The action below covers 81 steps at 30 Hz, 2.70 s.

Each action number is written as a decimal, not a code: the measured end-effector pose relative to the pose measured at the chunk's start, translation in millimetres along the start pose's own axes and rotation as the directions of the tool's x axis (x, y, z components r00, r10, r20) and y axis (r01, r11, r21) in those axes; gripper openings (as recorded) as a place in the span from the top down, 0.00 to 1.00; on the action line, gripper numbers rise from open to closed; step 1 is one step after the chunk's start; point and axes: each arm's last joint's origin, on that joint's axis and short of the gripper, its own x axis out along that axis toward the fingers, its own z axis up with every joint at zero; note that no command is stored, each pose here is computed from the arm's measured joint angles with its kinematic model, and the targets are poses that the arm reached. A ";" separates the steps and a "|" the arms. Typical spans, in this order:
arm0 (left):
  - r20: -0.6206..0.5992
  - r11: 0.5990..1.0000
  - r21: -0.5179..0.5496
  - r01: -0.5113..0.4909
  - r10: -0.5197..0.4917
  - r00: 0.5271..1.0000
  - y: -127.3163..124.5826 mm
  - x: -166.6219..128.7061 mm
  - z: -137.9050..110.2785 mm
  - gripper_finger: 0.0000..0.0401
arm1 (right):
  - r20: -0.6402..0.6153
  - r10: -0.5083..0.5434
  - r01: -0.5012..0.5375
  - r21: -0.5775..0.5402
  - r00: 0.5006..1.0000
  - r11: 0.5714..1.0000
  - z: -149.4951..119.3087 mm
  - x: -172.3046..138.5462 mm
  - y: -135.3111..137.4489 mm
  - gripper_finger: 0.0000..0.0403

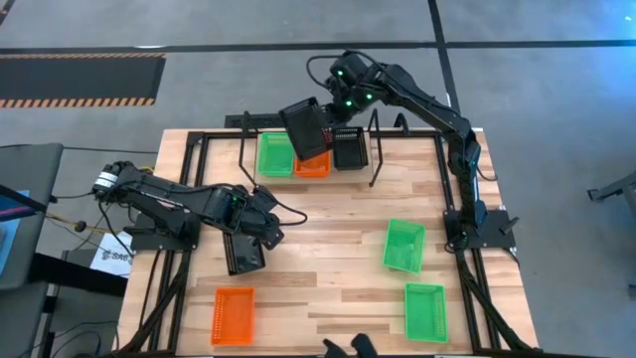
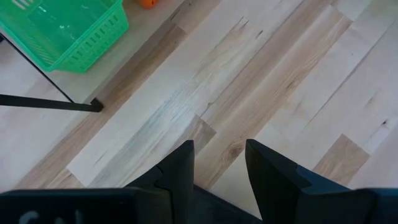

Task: Stack baskets on shelf by color
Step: Stack the bottom black bin on top of the black bin on the shelf

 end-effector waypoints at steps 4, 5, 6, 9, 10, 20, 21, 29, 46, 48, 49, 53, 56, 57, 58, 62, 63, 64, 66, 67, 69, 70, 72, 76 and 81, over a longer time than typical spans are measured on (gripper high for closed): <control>-0.001 1.000 0.001 -0.001 0.001 1.000 0.2 -0.1 -0.1 0.67 | -0.052 -0.143 0.145 0.022 0.988 0.989 -6.9 -1.7 -10.6 1.00; -0.001 1.000 0.004 -0.001 0.001 1.000 0.1 0.0 -0.2 0.67 | -0.074 -0.168 0.170 0.025 0.983 0.985 -8.2 -2.9 -14.8 1.00; -0.001 1.000 0.007 -0.001 0.001 1.000 0.1 0.0 -0.1 0.67 | -0.097 -0.186 0.189 0.029 0.978 0.981 -9.0 -4.5 -19.6 1.00; -0.001 1.000 0.011 -0.001 0.001 1.000 0.2 -0.1 -0.1 0.67 | -0.131 -0.226 0.235 0.059 0.965 0.970 -8.3 -12.8 -34.3 1.00; -0.002 1.000 0.012 -0.001 0.001 1.000 0.1 0.0 -0.2 0.67 | -0.123 -0.231 0.240 0.067 0.965 0.968 -6.7 -16.9 -37.8 1.00; -0.012 0.999 0.031 0.007 -0.007 1.000 0.0 -0.1 -0.5 0.67 | 0.048 -0.257 0.247 0.150 0.965 0.957 -5.4 -106.3 -60.6 1.00; -0.014 0.999 0.031 0.008 -0.008 1.000 -0.1 -0.1 -0.6 0.67 | 0.071 -0.259 0.245 0.158 0.963 0.956 -7.9 -119.0 -61.1 1.00; -0.017 0.999 0.032 0.010 -0.010 1.000 -0.2 -0.1 -0.7 0.67 | 0.209 -0.271 0.240 0.159 0.940 0.958 -46.7 -201.9 -44.7 1.00; -0.016 0.999 0.041 0.010 -0.009 1.000 -0.2 0.0 -0.6 0.67 | 0.204 -0.322 0.316 0.060 0.925 0.947 -124.1 -209.9 23.3 1.00; -0.016 0.999 0.050 0.010 -0.010 1.000 -0.2 0.0 -0.6 0.67 | 0.172 -0.344 0.336 0.072 0.923 0.939 -136.2 -200.2 22.3 1.00; -0.016 0.998 0.055 0.011 -0.010 1.000 -0.1 -0.1 -0.6 0.67 | 0.170 -0.352 0.342 0.084 0.921 0.936 -142.7 -195.6 20.8 1.00; -0.017 0.998 0.069 0.011 -0.010 1.000 -0.2 -0.1 -0.6 0.67 | 0.222 -0.282 0.259 0.129 0.933 0.957 -166.1 -178.8 15.2 1.00; -0.021 0.997 0.070 0.015 -0.013 1.000 -0.3 0.0 -0.8 0.67 | 0.315 -0.157 0.111 0.161 0.936 0.981 -179.2 -170.1 12.8 1.00; -0.022 0.997 0.070 0.016 -0.014 1.000 -0.2 -0.1 -0.8 0.67 | 0.344 -0.120 0.066 0.163 0.931 0.984 -182.9 -166.9 12.1 1.00; -0.022 0.997 0.069 0.016 -0.015 1.000 -0.3 -0.1 -0.8 0.67 | 0.362 -0.089 0.032 0.162 0.928 0.986 -186.1 -162.3 11.6 1.00; -0.023 0.997 0.073 0.016 -0.014 1.000 -0.3 0.0 -0.8 0.67 | 0.354 -0.021 -0.038 0.159 0.935 0.987 -192.1 -137.1 7.6 1.00; -0.023 0.997 0.073 0.016 -0.015 1.000 -0.3 -0.1 -0.8 0.67 | 0.340 -0.018 -0.039 0.160 0.940 0.986 -191.8 -130.8 6.2 1.00; -0.023 0.997 0.073 0.017 -0.015 1.000 -0.3 -0.1 -0.8 0.67 | 0.330 -0.025 -0.032 0.166 0.944 0.986 -190.9 -125.2 4.3 1.00; -0.023 0.997 0.072 0.017 -0.015 1.000 -0.3 -0.1 -0.8 0.67 | 0.293 -0.050 -0.006 0.188 0.955 0.982 -187.1 -113.2 -2.1 1.00; -0.024 0.997 0.072 0.017 -0.015 1.000 -0.3 0.0 -0.8 0.67 | 0.271 -0.058 0.003 0.200 0.961 0.980 -184.5 -107.0 -5.5 1.00; -0.023 0.997 0.072 0.017 -0.015 1.000 -0.4 -0.1 -0.8 0.67 | 0.231 -0.079 0.027 0.220 0.970 0.975 -176.4 -94.2 -12.4 1.00; -0.024 0.997 0.069 0.017 -0.015 1.000 -0.4 0.0 -0.8 0.67 | 0.220 -0.082 0.032 0.222 0.972 0.974 -171.5 -88.9 -16.0 1.00; -0.023 0.998 0.058 0.016 -0.015 1.000 -0.3 0.0 -0.8 0.67 | 0.200 -0.087 0.038 0.239 0.976 0.970 -161.7 -79.3 -24.9 1.00; -0.024 0.999 0.051 0.016 -0.015 1.000 -0.4 0.0 -0.8 0.67 | 0.202 -0.017 -0.028 0.219 0.979 0.975 -138.2 -57.8 -37.2 1.00; -0.023 0.999 0.040 0.016 -0.016 1.000 -0.3 -0.1 -0.8 0.67 | 0.211 0.103 -0.148 0.209 0.972 0.967 -111.3 -35.6 -55.8 1.00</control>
